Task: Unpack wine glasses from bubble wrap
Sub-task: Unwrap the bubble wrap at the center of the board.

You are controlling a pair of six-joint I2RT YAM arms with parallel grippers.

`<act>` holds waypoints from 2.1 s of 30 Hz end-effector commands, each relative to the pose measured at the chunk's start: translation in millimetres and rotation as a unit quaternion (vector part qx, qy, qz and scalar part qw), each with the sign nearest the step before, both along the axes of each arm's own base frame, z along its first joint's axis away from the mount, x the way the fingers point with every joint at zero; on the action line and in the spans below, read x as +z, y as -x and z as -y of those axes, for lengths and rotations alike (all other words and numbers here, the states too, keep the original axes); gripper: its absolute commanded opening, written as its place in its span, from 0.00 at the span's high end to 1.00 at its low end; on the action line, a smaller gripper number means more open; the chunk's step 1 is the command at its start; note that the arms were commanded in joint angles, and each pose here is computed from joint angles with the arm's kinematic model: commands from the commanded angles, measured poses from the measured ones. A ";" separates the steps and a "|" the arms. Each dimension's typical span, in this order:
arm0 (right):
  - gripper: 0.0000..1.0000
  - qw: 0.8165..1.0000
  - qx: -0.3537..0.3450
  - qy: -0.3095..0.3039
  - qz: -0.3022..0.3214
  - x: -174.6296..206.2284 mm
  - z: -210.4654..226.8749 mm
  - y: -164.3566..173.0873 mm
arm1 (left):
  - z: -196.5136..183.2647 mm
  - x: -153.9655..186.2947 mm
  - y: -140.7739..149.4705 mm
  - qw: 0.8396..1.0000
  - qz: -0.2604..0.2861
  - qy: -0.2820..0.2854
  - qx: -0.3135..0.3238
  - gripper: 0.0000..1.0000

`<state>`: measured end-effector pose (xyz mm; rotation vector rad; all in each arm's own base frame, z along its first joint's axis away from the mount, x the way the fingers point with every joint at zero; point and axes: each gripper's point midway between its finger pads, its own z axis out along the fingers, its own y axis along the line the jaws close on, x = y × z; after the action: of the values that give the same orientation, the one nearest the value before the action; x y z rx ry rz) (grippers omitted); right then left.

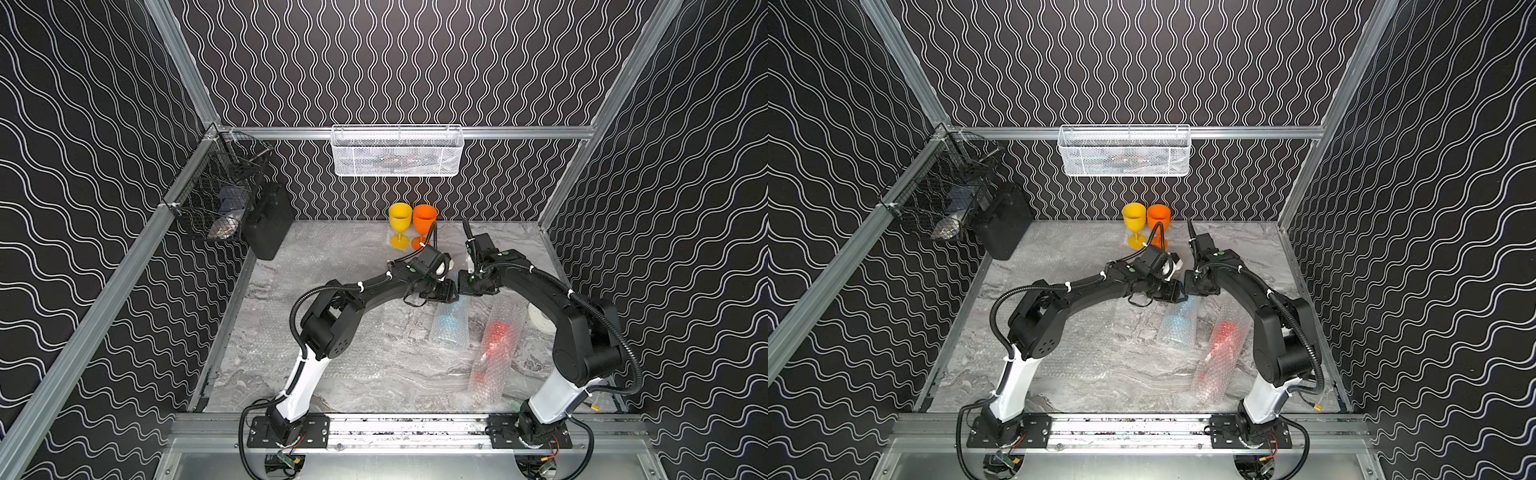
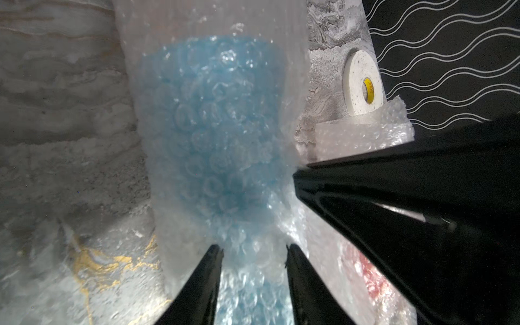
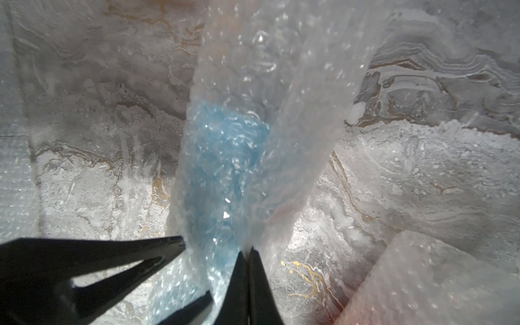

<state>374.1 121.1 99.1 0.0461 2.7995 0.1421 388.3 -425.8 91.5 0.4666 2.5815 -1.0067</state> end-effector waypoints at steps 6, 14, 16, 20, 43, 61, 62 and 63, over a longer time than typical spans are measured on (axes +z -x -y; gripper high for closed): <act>0.97 1.000 0.002 -0.013 0.014 5.2 -3.4 -3.7 | -8.0 12.5 -3.8 0.999 0.037 -0.004 0.012 0.79; 0.97 0.998 0.028 -0.063 0.008 7.9 -22.9 -2.0 | -21.5 25.6 0.8 0.998 0.064 -0.001 0.027 1.00; 0.96 0.996 0.041 -0.082 0.006 11.1 -30.0 0.3 | -26.6 29.8 3.6 0.997 0.069 -0.002 0.032 1.00; 0.95 0.992 0.048 -0.115 0.008 19.2 -40.0 4.0 | -37.0 34.1 13.9 0.997 0.071 0.000 0.041 1.00; 0.78 0.994 0.095 -0.050 -0.002 6.9 -58.7 28.7 | -53.1 19.6 45.7 0.997 0.058 -0.018 0.040 1.00; 0.69 0.995 0.097 0.026 0.009 -2.6 -52.7 22.6 | -53.0 27.6 46.7 0.997 0.064 -0.017 0.040 1.00; 0.68 0.994 0.105 0.025 0.008 -3.4 -58.9 24.9 | -52.4 28.0 46.3 0.997 0.064 -0.016 0.040 1.00; 0.67 0.994 0.110 0.026 0.007 -4.4 -63.1 25.9 | -51.2 28.5 46.6 0.997 0.064 -0.015 0.039 1.00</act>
<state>351.6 174.6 94.6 -0.2273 2.7859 0.1087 339.7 -370.8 108.8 0.4328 2.5092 -0.8583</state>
